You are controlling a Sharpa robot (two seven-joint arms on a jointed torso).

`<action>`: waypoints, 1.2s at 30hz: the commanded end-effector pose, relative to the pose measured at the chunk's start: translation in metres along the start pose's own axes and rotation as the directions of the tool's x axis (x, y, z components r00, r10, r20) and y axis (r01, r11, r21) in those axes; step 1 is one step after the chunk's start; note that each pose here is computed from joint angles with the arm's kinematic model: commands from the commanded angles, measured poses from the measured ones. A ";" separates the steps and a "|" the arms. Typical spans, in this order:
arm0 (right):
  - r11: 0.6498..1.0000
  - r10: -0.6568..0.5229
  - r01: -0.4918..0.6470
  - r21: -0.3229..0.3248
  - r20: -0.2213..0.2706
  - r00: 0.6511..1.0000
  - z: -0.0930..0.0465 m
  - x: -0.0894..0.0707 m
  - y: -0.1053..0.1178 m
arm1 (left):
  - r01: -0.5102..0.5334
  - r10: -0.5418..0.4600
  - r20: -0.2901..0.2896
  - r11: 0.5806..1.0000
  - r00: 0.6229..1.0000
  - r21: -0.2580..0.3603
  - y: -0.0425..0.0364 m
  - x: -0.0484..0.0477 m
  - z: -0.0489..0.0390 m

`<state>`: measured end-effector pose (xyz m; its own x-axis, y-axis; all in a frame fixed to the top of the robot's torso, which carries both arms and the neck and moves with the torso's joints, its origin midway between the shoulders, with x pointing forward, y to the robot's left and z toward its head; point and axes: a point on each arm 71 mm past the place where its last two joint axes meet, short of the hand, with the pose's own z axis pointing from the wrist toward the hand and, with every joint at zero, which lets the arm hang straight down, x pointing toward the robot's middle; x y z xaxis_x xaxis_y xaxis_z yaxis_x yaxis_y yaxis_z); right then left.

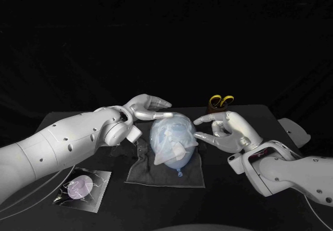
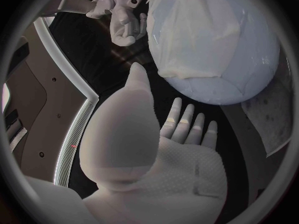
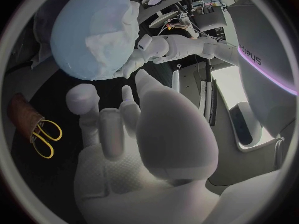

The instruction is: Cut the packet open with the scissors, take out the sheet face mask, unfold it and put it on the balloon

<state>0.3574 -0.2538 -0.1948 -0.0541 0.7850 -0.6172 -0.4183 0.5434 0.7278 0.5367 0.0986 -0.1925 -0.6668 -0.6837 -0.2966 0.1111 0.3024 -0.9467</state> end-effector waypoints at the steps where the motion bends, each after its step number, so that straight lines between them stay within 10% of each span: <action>1: 0.994 0.048 -0.047 0.102 -0.008 0.999 0.000 -0.003 -0.011 | 0.058 -0.059 0.017 0.997 0.998 0.055 -0.0048 -0.0014 -0.0037; 11: 0.968 0.022 -0.010 0.249 -0.047 0.999 -0.007 -0.016 -0.030 | 0.103 -0.112 0.096 0.991 0.989 0.086 -0.0017 -0.0188 -0.0295; 23: 0.933 0.044 0.009 0.359 -0.140 0.989 -0.029 -0.015 -0.040 | 0.154 -0.172 0.296 0.984 0.940 0.085 0.0148 -0.0557 -0.1082; 28: 0.914 0.044 0.019 0.404 -0.146 0.988 -0.041 -0.009 -0.044 | 0.183 -0.178 0.308 0.983 0.934 0.012 0.0350 -0.0456 -0.1410; 36: 0.916 0.036 0.009 0.400 -0.104 0.994 -0.048 0.000 -0.040 | 0.235 -0.192 0.315 0.966 0.930 -0.106 0.0673 -0.0140 -0.1694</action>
<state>0.3312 -0.2901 -0.2400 -0.2007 0.7721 -0.6030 -0.0080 0.6142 0.7891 0.4304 0.2404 -0.2295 -0.4521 -0.8827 -0.1286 -0.1080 0.1973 -0.9744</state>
